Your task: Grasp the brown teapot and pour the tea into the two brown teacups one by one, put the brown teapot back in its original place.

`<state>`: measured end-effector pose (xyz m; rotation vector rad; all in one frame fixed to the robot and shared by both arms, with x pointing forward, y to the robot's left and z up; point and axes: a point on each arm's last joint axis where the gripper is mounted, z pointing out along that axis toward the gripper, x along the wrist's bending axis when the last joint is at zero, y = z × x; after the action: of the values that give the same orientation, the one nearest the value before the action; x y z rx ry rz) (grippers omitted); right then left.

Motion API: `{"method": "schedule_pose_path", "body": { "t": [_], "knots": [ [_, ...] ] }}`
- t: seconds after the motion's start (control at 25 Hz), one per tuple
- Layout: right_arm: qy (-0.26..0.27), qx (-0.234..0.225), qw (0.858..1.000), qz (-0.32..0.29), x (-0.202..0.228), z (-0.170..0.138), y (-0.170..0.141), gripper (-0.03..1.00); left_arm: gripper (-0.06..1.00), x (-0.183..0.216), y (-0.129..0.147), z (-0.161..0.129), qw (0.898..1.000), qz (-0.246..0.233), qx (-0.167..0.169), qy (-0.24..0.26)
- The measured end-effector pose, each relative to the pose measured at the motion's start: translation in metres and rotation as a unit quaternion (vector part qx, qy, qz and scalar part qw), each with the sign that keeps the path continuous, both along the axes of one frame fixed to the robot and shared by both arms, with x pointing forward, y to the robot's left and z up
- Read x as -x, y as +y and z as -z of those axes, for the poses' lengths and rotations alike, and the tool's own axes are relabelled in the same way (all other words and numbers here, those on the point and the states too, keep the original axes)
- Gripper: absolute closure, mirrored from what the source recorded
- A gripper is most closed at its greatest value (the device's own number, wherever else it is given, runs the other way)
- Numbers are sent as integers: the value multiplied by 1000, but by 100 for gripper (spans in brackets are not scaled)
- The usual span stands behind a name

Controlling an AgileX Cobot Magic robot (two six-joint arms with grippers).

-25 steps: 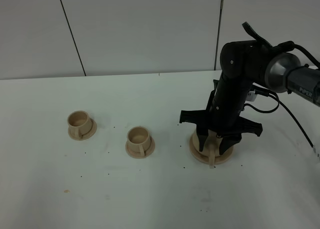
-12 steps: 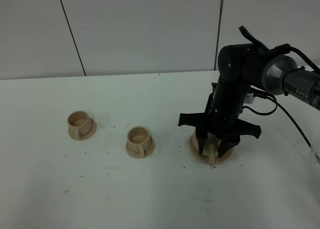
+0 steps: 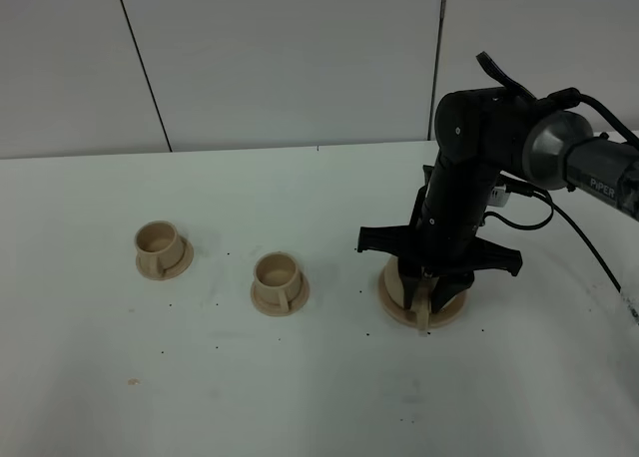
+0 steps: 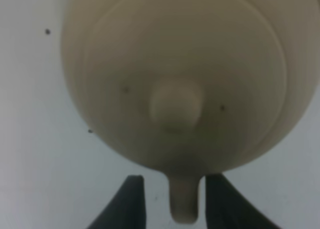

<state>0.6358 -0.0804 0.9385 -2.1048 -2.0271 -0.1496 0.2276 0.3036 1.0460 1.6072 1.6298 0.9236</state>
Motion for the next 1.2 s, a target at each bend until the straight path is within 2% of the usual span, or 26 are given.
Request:
{"method": "schedule_pose_path", "body": {
  "t": [0.52, 0.92, 1.2],
  "knots": [
    [6, 3, 1000, 0, 0, 5, 0, 75, 70, 0, 0, 0, 1000, 0, 0, 0],
    [-5, -2, 1000, -2, -4, -4, 2, 76, 70, 0, 0, 0, 1000, 0, 0, 0],
    [-6, 12, 1000, -9, -4, -4, -1, 76, 70, 0, 0, 0, 1000, 0, 0, 0]
  ]
}}
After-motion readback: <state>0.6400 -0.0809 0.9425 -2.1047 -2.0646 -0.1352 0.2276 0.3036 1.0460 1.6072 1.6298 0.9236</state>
